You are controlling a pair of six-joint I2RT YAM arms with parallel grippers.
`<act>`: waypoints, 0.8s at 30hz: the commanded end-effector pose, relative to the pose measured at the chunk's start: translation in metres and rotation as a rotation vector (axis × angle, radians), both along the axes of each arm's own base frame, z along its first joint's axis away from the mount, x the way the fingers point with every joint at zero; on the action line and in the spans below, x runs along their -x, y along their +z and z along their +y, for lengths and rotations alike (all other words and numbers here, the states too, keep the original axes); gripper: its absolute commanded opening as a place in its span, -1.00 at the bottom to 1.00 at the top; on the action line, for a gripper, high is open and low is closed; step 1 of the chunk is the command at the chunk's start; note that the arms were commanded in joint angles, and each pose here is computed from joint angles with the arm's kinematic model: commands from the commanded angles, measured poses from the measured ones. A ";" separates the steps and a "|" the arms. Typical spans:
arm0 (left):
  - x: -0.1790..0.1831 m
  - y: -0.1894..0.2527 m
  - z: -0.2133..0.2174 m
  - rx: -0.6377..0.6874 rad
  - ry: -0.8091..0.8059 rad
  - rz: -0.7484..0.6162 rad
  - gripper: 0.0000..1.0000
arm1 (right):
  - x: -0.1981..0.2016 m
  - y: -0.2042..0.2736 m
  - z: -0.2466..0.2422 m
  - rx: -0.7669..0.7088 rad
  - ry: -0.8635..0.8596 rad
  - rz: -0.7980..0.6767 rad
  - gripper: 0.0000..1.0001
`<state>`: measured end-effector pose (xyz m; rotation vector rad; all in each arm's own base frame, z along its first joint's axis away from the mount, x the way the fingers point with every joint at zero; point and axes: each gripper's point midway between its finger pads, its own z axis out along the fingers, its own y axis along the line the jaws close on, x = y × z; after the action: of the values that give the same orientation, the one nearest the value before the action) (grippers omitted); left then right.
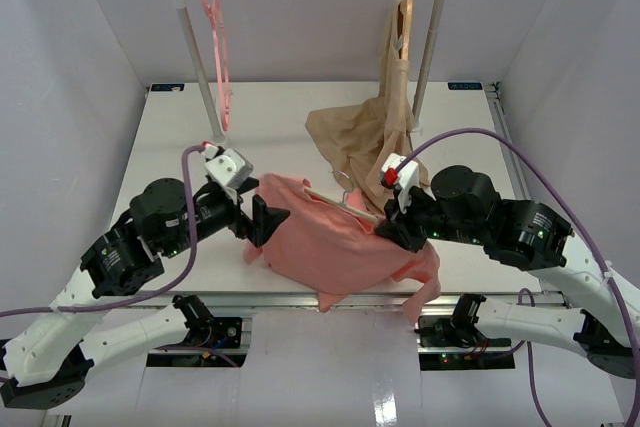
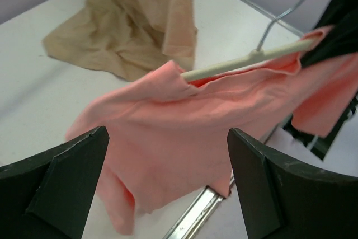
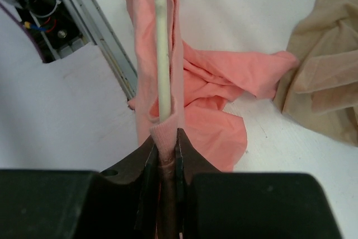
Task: Place the t-shirt on the hanger
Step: Place the T-shirt on the hanger, then place the hanger at the clothesline.
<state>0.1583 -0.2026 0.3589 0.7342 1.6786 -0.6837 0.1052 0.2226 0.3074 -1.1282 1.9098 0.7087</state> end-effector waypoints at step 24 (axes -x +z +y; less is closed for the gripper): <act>-0.014 0.023 0.041 0.166 0.252 -0.028 0.96 | -0.156 0.170 0.071 -0.474 -0.748 -0.172 -0.85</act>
<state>0.1804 -0.1729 0.3669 0.4205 1.7049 -0.6038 0.2305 0.2925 0.4036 -0.3714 1.8918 0.5321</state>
